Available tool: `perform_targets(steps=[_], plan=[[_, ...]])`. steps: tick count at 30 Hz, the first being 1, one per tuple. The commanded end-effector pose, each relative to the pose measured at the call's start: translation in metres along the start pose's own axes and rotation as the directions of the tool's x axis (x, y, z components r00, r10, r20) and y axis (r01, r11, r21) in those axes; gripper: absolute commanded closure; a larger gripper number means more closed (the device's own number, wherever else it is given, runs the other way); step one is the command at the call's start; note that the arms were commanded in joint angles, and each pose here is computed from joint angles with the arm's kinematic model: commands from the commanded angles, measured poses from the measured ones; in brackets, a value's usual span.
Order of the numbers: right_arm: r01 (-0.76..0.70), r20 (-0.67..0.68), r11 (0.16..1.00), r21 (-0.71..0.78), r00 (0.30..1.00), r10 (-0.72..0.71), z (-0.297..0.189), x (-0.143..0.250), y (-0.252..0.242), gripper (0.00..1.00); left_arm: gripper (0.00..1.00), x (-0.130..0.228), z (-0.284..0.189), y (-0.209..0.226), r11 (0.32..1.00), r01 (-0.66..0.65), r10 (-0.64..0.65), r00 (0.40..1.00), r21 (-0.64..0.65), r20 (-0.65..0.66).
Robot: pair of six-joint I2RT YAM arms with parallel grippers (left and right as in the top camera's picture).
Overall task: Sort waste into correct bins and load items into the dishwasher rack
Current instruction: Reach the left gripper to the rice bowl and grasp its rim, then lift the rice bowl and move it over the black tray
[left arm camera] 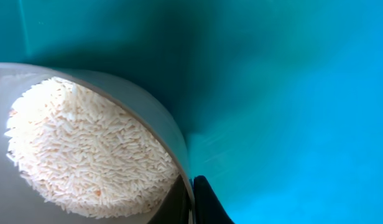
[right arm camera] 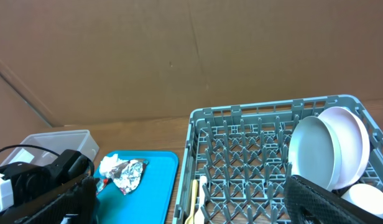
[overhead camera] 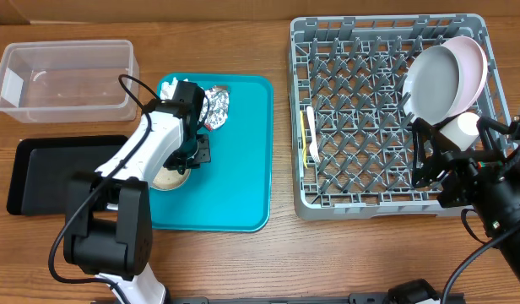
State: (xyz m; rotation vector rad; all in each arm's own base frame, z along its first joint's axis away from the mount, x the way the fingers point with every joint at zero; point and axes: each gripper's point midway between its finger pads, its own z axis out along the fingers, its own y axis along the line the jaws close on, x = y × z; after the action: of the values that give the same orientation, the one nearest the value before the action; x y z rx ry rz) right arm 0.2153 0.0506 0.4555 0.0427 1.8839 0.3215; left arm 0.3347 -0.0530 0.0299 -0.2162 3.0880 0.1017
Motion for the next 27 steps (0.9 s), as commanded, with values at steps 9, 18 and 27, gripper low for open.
perform_targets(steps=[9,18,27], plan=[[-0.002,0.016,1.000,0.012,1.000,0.002,-0.002,-0.003,-0.003,0.00,0.96,0.011,0.000,0.000,1.000,-0.015,0.014,0.998,-0.001,-0.053],[-0.002,0.015,1.000,0.012,1.000,0.001,-0.002,-0.003,-0.003,0.00,0.96,0.002,-0.027,-0.011,0.998,-0.026,0.028,0.999,0.065,-0.031],[-0.002,0.015,1.000,0.012,1.000,0.001,-0.002,-0.003,-0.002,0.00,0.96,0.003,-0.039,-0.023,0.988,-0.043,0.046,0.999,0.146,-0.015]])
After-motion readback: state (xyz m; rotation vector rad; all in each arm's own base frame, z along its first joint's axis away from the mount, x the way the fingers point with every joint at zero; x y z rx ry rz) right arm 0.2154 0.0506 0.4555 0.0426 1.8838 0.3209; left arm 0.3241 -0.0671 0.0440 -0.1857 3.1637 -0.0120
